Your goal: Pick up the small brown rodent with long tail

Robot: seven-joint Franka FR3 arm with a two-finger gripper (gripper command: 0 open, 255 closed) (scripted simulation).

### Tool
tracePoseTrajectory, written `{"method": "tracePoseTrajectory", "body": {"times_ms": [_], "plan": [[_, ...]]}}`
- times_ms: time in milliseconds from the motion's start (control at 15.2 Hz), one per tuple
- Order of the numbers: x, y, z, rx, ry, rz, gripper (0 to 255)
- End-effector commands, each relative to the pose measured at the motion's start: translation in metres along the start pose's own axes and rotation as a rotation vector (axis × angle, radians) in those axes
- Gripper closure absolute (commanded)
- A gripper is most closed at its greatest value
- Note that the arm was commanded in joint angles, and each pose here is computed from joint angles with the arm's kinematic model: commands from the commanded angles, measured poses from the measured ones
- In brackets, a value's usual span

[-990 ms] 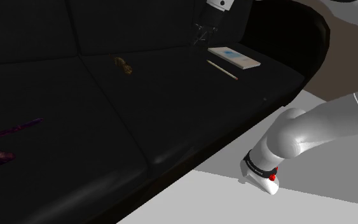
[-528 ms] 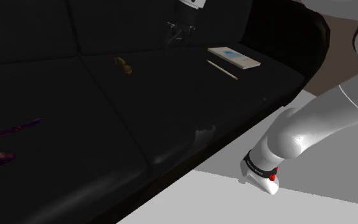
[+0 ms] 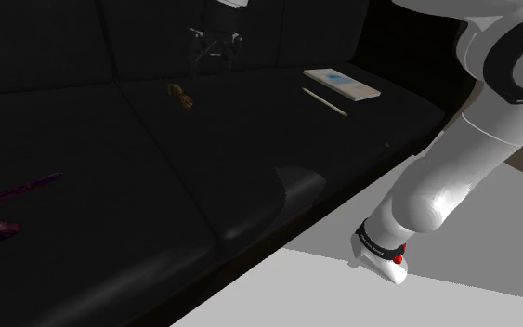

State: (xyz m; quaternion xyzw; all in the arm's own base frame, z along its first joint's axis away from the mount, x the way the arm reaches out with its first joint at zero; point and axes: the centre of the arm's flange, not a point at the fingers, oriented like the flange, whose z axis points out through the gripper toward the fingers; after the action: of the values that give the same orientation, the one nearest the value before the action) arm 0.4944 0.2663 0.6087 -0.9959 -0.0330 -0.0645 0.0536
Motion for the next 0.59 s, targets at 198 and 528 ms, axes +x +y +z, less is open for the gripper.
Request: {"method": "tracePoseTrajectory", "body": {"times_ms": [198,528], "plan": [[0.036,-0.054,0.017,0.000,-0.004,0.007,0],[0.035,-0.055,0.039,0.000,-0.004,0.008,0]]}}
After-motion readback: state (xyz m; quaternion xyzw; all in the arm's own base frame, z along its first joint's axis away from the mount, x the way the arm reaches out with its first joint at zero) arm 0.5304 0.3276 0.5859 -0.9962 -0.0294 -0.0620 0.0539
